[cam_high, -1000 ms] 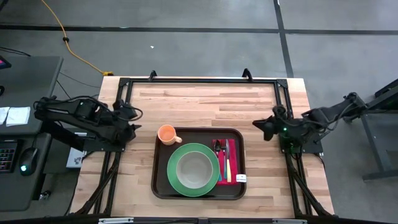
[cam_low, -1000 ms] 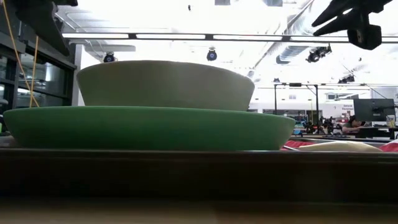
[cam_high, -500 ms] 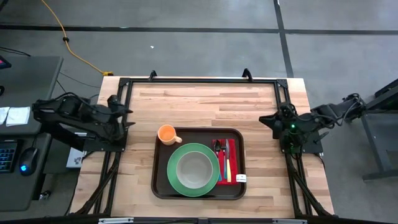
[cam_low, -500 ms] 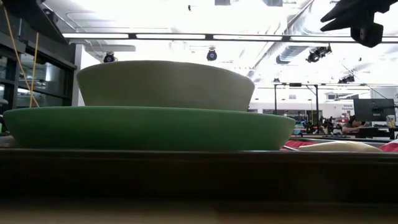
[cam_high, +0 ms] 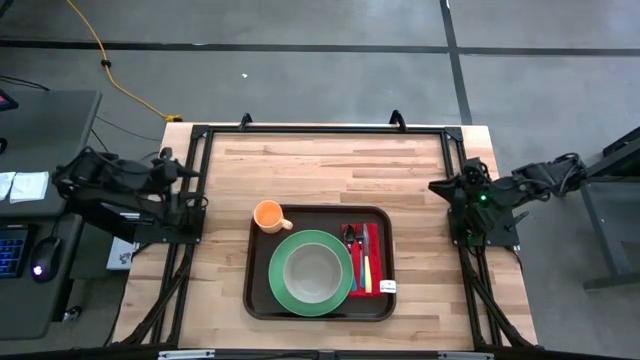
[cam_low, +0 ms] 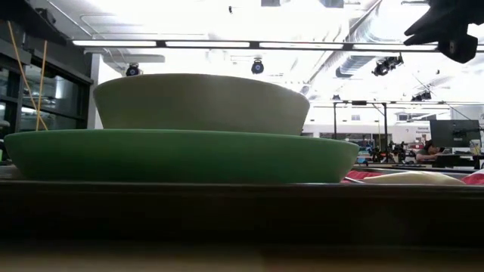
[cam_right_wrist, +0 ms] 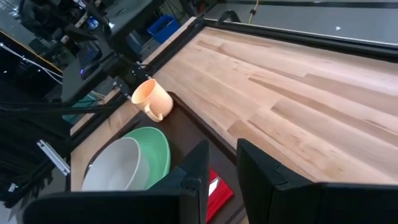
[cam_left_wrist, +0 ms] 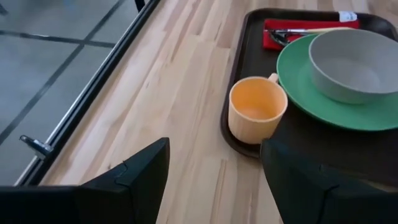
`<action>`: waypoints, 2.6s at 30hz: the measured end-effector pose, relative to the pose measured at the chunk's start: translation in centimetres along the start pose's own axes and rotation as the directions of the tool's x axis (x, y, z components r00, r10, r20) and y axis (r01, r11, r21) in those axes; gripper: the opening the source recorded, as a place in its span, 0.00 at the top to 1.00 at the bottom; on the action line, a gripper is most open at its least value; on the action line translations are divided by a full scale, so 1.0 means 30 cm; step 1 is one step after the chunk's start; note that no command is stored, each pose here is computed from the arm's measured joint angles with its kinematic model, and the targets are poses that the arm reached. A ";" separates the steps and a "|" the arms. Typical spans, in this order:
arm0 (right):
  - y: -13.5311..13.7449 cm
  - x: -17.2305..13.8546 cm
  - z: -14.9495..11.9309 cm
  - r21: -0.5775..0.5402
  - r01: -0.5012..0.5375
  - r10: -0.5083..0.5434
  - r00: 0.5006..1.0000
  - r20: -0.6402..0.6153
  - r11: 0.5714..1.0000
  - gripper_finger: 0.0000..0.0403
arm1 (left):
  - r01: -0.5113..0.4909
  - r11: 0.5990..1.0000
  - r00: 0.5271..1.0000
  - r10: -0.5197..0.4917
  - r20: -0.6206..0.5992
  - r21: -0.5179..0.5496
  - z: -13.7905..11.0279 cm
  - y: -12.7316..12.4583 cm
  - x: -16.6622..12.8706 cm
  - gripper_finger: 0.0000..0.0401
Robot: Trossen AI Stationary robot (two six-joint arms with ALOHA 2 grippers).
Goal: Set up tray
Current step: Return to Home Position
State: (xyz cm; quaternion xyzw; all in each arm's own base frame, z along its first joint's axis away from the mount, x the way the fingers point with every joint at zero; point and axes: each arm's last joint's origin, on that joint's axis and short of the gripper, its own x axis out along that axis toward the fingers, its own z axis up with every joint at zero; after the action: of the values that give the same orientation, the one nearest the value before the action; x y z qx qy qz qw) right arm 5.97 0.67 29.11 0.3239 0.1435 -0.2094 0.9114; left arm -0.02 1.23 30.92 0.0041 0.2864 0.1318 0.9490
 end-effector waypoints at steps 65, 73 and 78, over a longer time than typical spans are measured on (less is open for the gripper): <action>-0.119 0.218 -0.316 -0.019 -0.412 0.412 0.904 0.118 0.911 0.86 | 0.342 0.921 0.836 -0.388 0.388 0.184 -0.147 -0.166 0.342 0.30; -0.118 0.218 -0.315 -0.036 -0.411 0.413 0.903 0.123 0.911 0.86 | 0.330 0.916 0.816 -0.398 0.420 0.227 -0.168 -0.185 0.389 0.30; -0.118 0.218 -0.315 -0.039 -0.411 0.412 0.903 0.124 0.911 0.86 | 0.325 0.915 0.793 -0.401 0.459 0.239 -0.188 -0.199 0.426 0.30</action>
State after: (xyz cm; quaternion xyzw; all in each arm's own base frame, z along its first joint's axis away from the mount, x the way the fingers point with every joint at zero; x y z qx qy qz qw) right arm 8.79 2.43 17.55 0.3274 0.0139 -0.0321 0.9442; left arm 8.63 -1.68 18.78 0.0531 0.0359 -0.0803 0.9947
